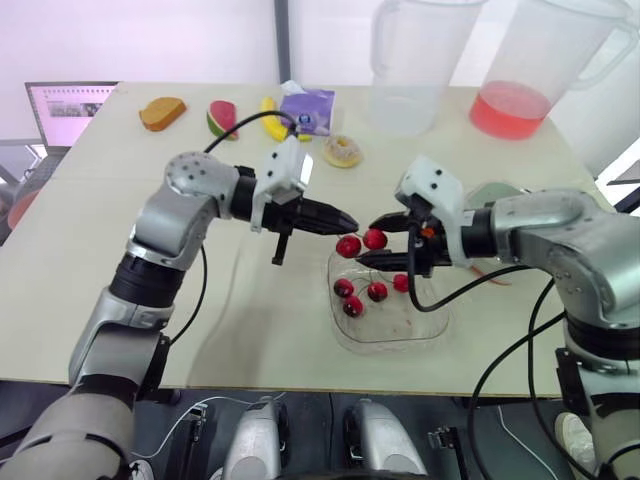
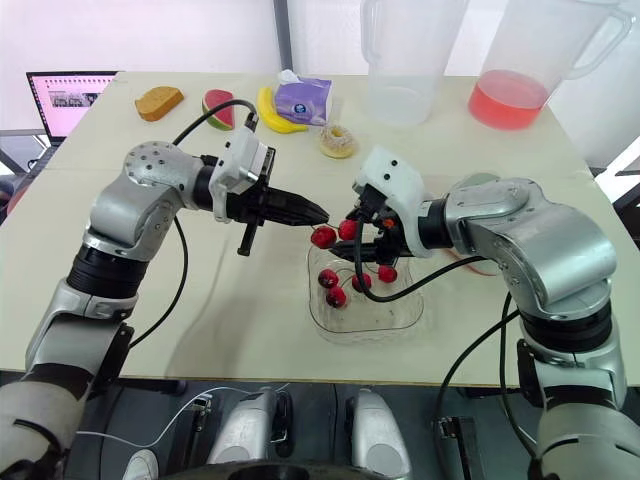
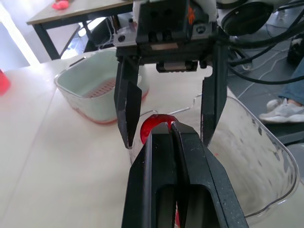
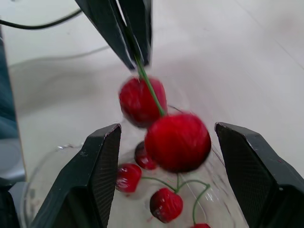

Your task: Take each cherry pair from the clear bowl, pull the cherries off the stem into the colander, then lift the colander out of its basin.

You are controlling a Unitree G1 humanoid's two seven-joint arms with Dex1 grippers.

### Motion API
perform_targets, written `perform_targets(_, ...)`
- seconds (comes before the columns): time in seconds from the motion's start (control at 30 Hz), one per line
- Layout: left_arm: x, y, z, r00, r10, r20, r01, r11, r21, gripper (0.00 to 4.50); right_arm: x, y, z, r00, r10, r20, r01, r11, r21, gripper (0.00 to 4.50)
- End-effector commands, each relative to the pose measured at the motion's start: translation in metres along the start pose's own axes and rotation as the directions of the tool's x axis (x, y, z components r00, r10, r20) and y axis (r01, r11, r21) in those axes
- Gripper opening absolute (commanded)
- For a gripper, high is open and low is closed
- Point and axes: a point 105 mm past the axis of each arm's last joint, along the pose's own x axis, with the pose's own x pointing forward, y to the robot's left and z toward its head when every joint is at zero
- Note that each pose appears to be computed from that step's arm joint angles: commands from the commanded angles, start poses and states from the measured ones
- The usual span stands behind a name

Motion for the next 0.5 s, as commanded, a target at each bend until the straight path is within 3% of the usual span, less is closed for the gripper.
perform_targets(0.03,-0.0033,-0.0003,0.0165,1.0,0.005,0.025,-0.006,0.998,0.058,0.0,-0.0041,-0.0008,0.0068,1.0,-0.013,0.027,0.014,0.999,-0.033,3.1)
perform_targets(0.1,-0.0035,-0.0005,0.0163,1.0,0.006,0.025,-0.008,0.999,0.054,0.0,-0.0041,-0.0012,0.0072,0.999,-0.015,0.029,0.016,0.999,-0.032,2.52)
perform_targets(0.2,-0.0036,-0.0004,0.016,1.0,0.009,0.024,-0.011,0.999,0.051,0.0,-0.0043,-0.0007,0.0088,0.999,-0.014,0.032,0.015,0.999,-0.035,1.06)
perform_targets(0.27,-0.0034,-0.0002,0.0157,1.0,0.011,0.023,-0.012,0.999,0.051,0.0,-0.0044,-0.0002,0.0092,0.999,-0.011,0.032,0.012,0.999,-0.037,0.47)
perform_targets(0.5,-0.0037,0.0008,0.015,1.0,0.019,0.021,-0.02,0.999,0.05,0.0,-0.0057,-0.0009,-0.0004,1.0,-0.023,0.0,0.023,1.0,-0.021,0.36)
